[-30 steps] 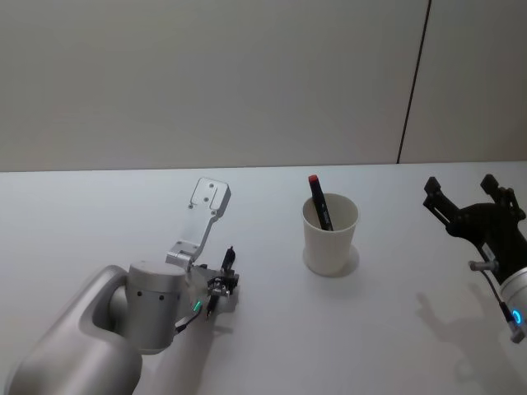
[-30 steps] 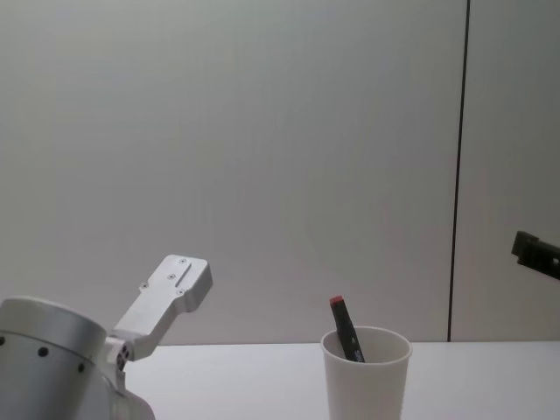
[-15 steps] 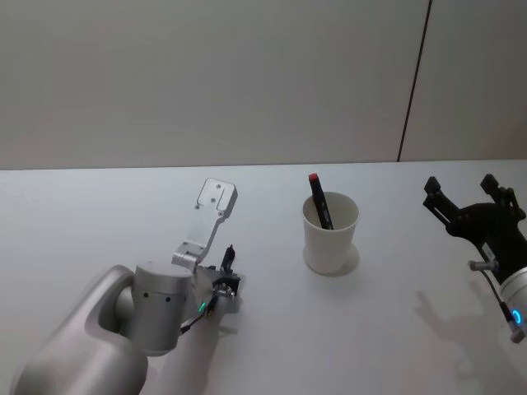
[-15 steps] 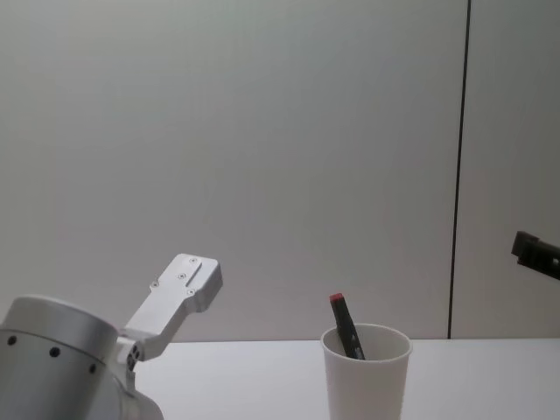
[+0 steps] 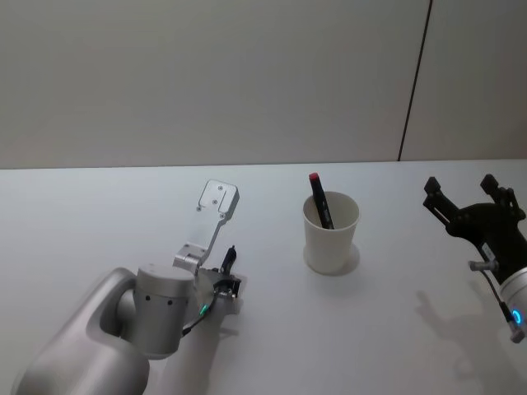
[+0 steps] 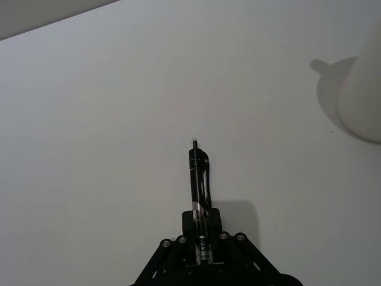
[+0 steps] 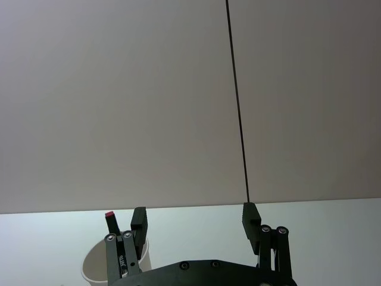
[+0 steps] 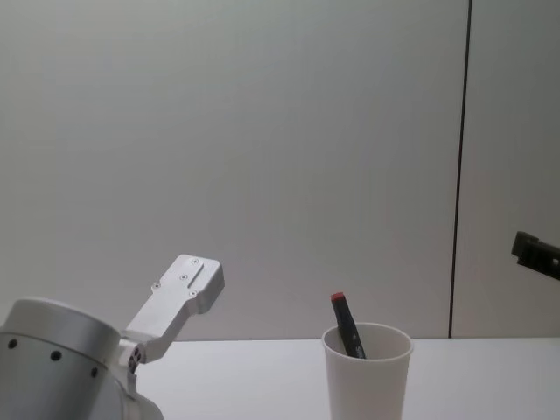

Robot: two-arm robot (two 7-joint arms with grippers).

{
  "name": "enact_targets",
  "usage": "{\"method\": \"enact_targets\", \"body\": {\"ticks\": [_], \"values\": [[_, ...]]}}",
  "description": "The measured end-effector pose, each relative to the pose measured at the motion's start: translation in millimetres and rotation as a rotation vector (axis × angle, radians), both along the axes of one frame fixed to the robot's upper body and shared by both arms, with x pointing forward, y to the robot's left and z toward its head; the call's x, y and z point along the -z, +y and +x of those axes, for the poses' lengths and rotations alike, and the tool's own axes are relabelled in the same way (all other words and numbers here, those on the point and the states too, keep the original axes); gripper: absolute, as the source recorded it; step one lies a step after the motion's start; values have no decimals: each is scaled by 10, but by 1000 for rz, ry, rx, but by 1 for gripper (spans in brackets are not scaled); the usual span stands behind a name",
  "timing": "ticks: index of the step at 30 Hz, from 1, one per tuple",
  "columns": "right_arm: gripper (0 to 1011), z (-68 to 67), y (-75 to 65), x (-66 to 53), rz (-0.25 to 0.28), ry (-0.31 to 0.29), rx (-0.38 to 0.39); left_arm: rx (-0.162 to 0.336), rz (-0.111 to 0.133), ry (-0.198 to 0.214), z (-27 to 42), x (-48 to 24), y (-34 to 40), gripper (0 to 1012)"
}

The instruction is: Place the pen into the pen holder.

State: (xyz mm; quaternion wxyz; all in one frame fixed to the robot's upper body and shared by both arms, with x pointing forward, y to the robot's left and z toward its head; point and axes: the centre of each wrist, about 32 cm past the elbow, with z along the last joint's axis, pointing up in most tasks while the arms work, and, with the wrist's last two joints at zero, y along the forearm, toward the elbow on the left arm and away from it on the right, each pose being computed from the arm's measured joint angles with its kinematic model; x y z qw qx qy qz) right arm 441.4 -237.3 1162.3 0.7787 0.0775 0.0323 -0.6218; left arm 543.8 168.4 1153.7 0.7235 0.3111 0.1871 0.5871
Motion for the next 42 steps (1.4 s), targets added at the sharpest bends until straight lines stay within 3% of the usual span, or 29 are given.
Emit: {"method": "enact_targets", "body": {"ticks": [8,19,25,26,28,33,42], "values": [[1002,0,0,0,0,0,0,1,-2,-34,-37,-59,-5,142],[1002,0,0,0,0,0,0,2,4,-136,-118,-247,1,142],[1002,0,0,0,0,0,0,9,9,-223,-189,-363,14,142],[1002,0,0,0,0,0,0,9,9,-223,-189,-363,14,142],[1002,0,0,0,0,0,0,15,10,-269,-226,-400,27,142],[1002,0,0,0,0,0,0,28,8,-324,-266,-422,49,142],[1002,0,0,0,0,0,0,93,-17,-477,-356,-428,132,142]]}}
